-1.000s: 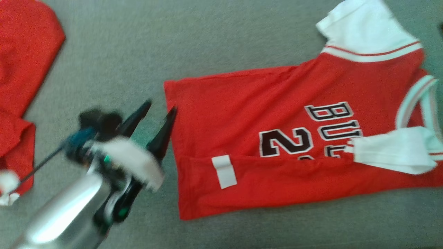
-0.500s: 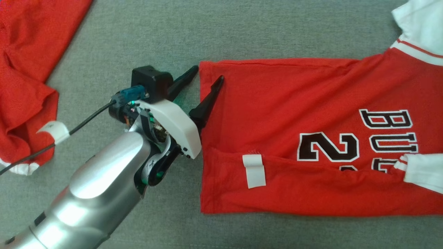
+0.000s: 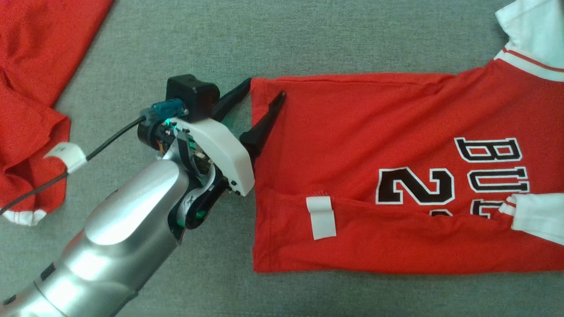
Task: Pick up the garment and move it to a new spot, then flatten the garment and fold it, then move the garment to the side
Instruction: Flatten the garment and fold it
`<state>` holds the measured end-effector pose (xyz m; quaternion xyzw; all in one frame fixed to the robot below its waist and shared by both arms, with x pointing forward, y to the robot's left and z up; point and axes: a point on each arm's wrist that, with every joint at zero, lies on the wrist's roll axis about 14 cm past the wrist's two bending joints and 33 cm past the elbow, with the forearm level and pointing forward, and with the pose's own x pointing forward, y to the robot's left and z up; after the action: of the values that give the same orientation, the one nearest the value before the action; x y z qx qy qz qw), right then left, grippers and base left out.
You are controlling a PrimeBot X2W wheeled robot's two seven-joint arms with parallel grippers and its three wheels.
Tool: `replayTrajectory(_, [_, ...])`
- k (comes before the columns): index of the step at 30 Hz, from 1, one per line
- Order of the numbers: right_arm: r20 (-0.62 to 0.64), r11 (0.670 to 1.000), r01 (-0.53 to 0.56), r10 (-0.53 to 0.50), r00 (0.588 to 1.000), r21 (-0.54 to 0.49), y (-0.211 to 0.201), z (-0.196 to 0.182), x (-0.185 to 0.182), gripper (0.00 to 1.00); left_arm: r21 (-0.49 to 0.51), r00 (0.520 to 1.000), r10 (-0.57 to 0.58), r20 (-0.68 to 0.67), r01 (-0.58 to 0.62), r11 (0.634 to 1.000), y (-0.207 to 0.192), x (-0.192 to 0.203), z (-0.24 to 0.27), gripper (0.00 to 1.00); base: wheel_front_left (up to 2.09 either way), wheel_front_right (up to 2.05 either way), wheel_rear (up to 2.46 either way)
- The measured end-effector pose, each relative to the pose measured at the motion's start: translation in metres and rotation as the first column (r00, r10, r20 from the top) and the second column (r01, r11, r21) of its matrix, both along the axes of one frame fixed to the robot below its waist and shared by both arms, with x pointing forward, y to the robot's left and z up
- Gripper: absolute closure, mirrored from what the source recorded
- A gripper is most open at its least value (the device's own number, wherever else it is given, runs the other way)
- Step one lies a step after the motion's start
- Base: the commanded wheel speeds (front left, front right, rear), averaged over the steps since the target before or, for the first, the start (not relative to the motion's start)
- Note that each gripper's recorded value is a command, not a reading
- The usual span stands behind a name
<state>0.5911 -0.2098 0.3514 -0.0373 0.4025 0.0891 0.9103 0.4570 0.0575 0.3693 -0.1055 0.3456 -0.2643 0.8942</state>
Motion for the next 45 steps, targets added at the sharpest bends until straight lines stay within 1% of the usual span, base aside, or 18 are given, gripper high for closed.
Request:
replayTrajectory(1, [-0.002, 1.0, -0.006, 0.006, 1.0, 0.008, 0.003, 0.0, -0.001, 0.57, 0.001, 1.0, -0.007, -0.002, 0.007, 1.0, -0.001, 0.0, 0.0, 0.04, 0.0, 0.0, 0.0])
replayTrajectory(2, [-0.004, 1.0, -0.01, 0.01, 1.0, 0.016, 0.005, 0.0, -0.001, 0.99, -0.004, 1.0, -0.018, 0.0, 0.018, 1.0, -0.003, 0.0, 0.002, 0.71, 0.0, 0.0, 0.0])
replayTrajectory(3, [-0.005, 1.0, -0.02, 0.02, 1.0, 0.024, 0.009, 0.001, -0.002, 1.0, -0.003, 0.999, -0.033, -0.004, 0.033, 0.999, -0.005, -0.001, 0.002, 1.0, 0.0, 0.0, 0.0])
replayTrajectory(5, [0.026, 0.999, -0.024, 0.023, 0.999, 0.047, 0.013, 0.006, 0.0, 1.0, -0.009, 0.998, -0.057, -0.007, 0.057, 0.998, -0.009, -0.003, 0.003, 1.0, 0.0, 0.0, 0.0])
replayTrajectory(8, [0.102, 0.998, -0.001, -0.006, 0.995, 0.068, 0.009, 0.018, 0.006, 1.0, -0.009, 1.0, -0.022, 0.017, 0.022, 1.0, -0.005, 0.003, 0.007, 1.0, 0.0, 0.0, 0.0])
replayTrajectory(13, [0.224, 0.995, 0.046, -0.066, 0.972, 0.092, -0.008, 0.062, 0.02, 1.0, -0.012, 0.992, 0.07, 0.104, -0.069, 0.998, 0.015, 0.025, 0.029, 1.0, 0.0, 0.0, 0.0])
replayTrajectory(18, [0.288, 0.991, 0.041, -0.076, 0.955, 0.124, -0.014, 0.096, 0.012, 1.0, -0.062, 0.987, 0.069, 0.144, -0.06, 0.996, 0.007, 0.023, 0.052, 1.0, 0.0, 0.0, 0.0])
replayTrajectory(23, [0.293, 0.988, 0.022, -0.066, 0.954, 0.15, -0.015, 0.1, -0.019, 1.0, -0.109, 0.989, 0.072, 0.126, -0.058, 0.992, -0.003, 0.001, 0.053, 1.0, 0.0, 0.0, 0.0])
replayTrajectory(24, [0.283, 0.988, 0.019, -0.063, 0.957, 0.155, -0.016, 0.097, -0.031, 1.0, -0.119, 0.989, 0.077, 0.122, -0.062, 0.991, -0.004, -0.005, 0.053, 1.0, 0.0, 0.0, 0.0])
replayTrajectory(25, [0.261, 0.986, 0.02, -0.064, 0.963, 0.166, -0.019, 0.091, -0.057, 1.0, -0.149, 0.989, 0.087, 0.123, -0.068, 0.986, -0.005, -0.018, 0.058, 1.0, 0.0, 0.0, 0.0])
replayTrajectory(27, [0.238, 0.985, 0.024, -0.065, 0.969, 0.171, -0.024, 0.087, -0.084, 1.0, -0.185, 0.987, 0.106, 0.119, -0.083, 0.979, -0.005, -0.031, 0.066, 1.0, 0.0, 0.0, 0.0])
replayTrajectory(32, [0.187, 0.981, 0.072, -0.106, 0.977, 0.181, -0.041, 0.082, -0.144, 1.0, -0.215, 0.988, 0.126, 0.091, -0.104, 0.971, -0.004, -0.065, 0.072, 1.0, 0.0, 0.0, 0.0])
replayTrajectory(36, [0.176, 0.974, 0.124, -0.158, 0.972, 0.19, -0.055, 0.085, -0.172, 1.0, -0.251, 0.993, 0.113, 0.045, -0.098, 0.963, -0.013, -0.084, 0.074, 1.0, 0.0, 0.0, 0.0])
replayTrajectory(40, [0.135, 0.97, 0.15, -0.177, 0.975, 0.189, -0.051, 0.074, -0.191, 1.0, -0.225, 0.995, 0.098, 0.027, -0.089, 0.97, -0.013, -0.091, 0.067, 1.0, 0.0, 0.0, 0.0])
replayTrajectory(41, [0.121, 0.97, 0.152, -0.176, 0.977, 0.188, -0.049, 0.071, -0.194, 1.0, -0.221, 0.995, 0.096, 0.024, -0.089, 0.971, -0.014, -0.092, 0.065, 0.95, 0.0, 0.0, 0.0])
replayTrajectory(42, [0.107, 0.971, 0.149, -0.171, 0.979, 0.185, -0.046, 0.068, -0.197, 0.52, -0.212, 0.995, 0.099, 0.021, -0.092, 0.973, -0.013, -0.092, 0.063, 0.56, 0.0, 0.0, 0.0])
replayTrajectory(43, [0.096, 0.976, 0.14, -0.158, 0.983, 0.168, -0.044, 0.066, -0.2, 0.0, -0.198, 0.995, 0.099, 0.022, -0.092, 0.976, -0.012, -0.093, 0.06, 0.0, 0.0, 0.0, 0.0])
replayTrajectory(45, [0.082, 0.98, 0.135, -0.148, 0.986, 0.148, -0.044, 0.063, -0.204, 0.0, -0.151, 0.994, 0.099, 0.045, -0.091, 0.984, -0.007, -0.093, 0.054, 0.0, 0.0, 0.0, 0.0])
